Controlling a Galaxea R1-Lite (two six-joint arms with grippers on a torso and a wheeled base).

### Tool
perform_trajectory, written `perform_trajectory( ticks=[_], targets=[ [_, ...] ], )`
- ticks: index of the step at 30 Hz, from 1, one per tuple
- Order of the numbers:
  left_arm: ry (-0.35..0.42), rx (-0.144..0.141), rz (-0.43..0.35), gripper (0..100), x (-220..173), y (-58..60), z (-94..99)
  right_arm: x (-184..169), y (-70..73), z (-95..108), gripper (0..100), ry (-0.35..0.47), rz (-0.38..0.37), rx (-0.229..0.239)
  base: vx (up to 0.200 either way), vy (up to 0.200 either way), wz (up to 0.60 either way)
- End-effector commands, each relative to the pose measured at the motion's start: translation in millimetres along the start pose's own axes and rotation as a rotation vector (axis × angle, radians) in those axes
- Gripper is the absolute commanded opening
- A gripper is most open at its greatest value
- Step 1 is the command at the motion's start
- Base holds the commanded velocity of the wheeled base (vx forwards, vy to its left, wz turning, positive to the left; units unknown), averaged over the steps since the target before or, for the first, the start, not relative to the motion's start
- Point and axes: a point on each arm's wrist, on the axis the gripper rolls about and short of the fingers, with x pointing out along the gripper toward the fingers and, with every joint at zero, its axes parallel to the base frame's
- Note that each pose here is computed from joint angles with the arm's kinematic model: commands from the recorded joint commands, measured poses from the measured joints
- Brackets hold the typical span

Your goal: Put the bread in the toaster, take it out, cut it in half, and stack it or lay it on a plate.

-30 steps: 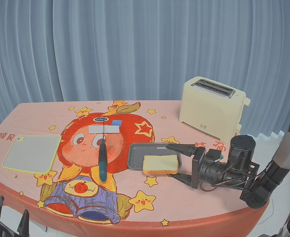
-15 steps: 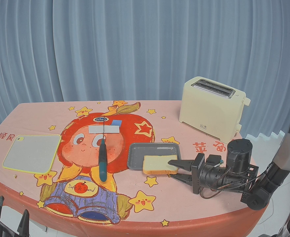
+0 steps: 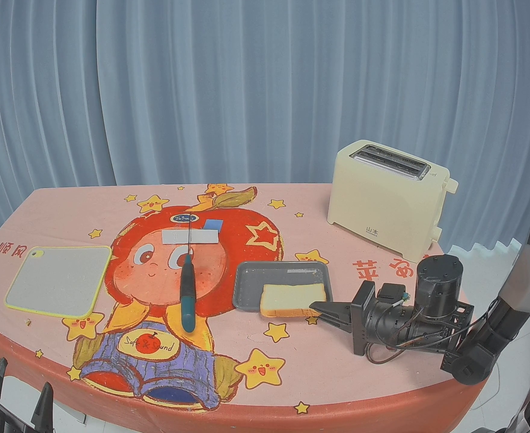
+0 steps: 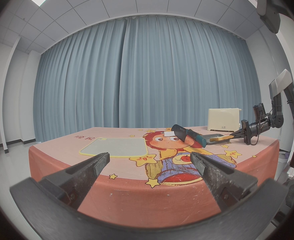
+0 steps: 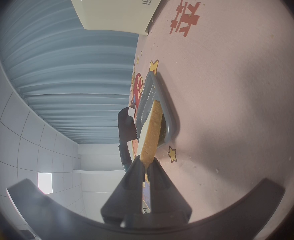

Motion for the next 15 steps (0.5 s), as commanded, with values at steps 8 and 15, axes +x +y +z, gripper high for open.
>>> perform_trajectory(
  ticks=[8, 15],
  targets=[
    [0.003, 0.001, 0.0, 100, 0, 0.0, -5.2, -22, 32.9, -4, 0, -0.01, 0.116, -0.039, 0.0, 0.0, 0.0],
    [0.003, 0.001, 0.001, 100, 0, -0.1, -5.2, -31, 43.4, -6, 0, -0.015, 0.157, -0.055, 0.0, 0.0, 0.0]
  ],
)
